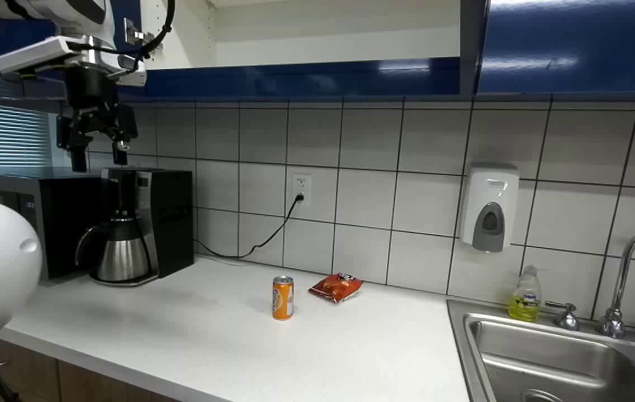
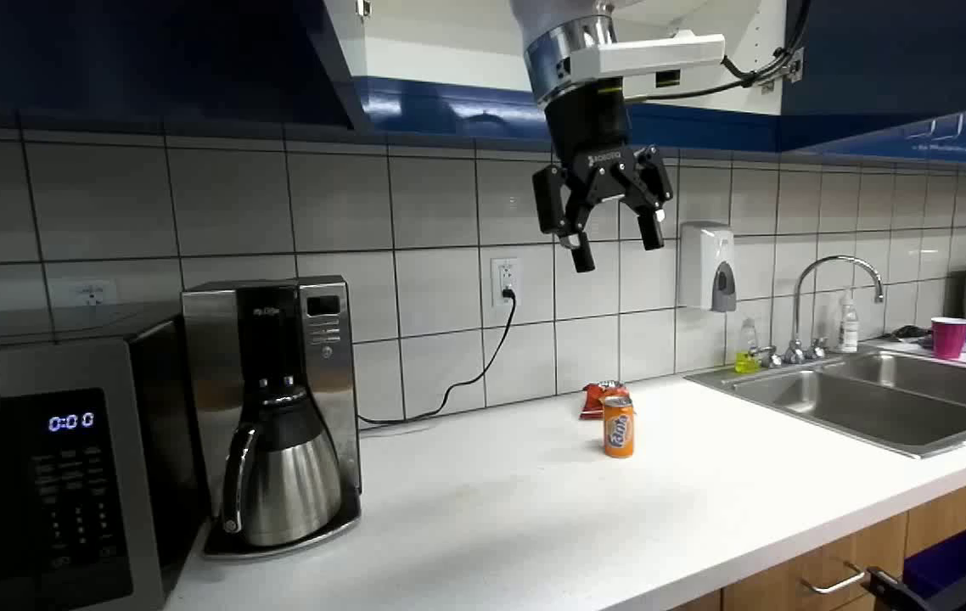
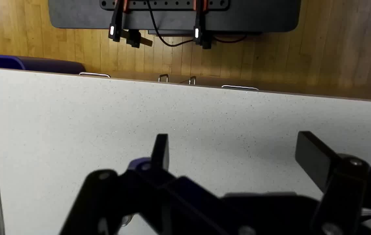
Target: Put the orange can in the open upper cabinet.
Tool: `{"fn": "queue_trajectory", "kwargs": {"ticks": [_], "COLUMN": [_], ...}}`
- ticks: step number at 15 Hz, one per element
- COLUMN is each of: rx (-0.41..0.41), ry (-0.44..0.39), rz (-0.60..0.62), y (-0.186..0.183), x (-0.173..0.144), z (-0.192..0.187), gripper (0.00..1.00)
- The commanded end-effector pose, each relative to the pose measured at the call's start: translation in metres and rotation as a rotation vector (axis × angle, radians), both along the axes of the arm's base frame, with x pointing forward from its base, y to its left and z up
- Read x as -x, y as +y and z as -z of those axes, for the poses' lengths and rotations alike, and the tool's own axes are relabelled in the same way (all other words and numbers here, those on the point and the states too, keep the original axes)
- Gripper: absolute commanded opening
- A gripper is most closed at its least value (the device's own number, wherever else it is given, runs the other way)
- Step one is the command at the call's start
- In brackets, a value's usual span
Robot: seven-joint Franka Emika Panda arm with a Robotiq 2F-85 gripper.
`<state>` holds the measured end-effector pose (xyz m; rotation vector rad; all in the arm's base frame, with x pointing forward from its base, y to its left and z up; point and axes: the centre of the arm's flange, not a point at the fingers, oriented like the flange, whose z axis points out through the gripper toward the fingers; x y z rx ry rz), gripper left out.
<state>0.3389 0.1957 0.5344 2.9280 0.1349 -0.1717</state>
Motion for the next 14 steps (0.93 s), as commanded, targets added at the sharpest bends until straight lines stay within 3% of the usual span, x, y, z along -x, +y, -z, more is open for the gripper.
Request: {"fn": "queue_trajectory", "kwargs": {"ticks": [1, 8, 14], "rx": [0.000, 0.000, -0.006], "ry": [0.000, 0.000, 0.012], "rz": [0.000, 0.000, 0.041], "y": [0.000, 0.000, -0.039], "x": [0.000, 0.000, -0.039], "z": [0.000, 0.000, 0.039], "gripper": [1.00, 1.00, 1.00]}}
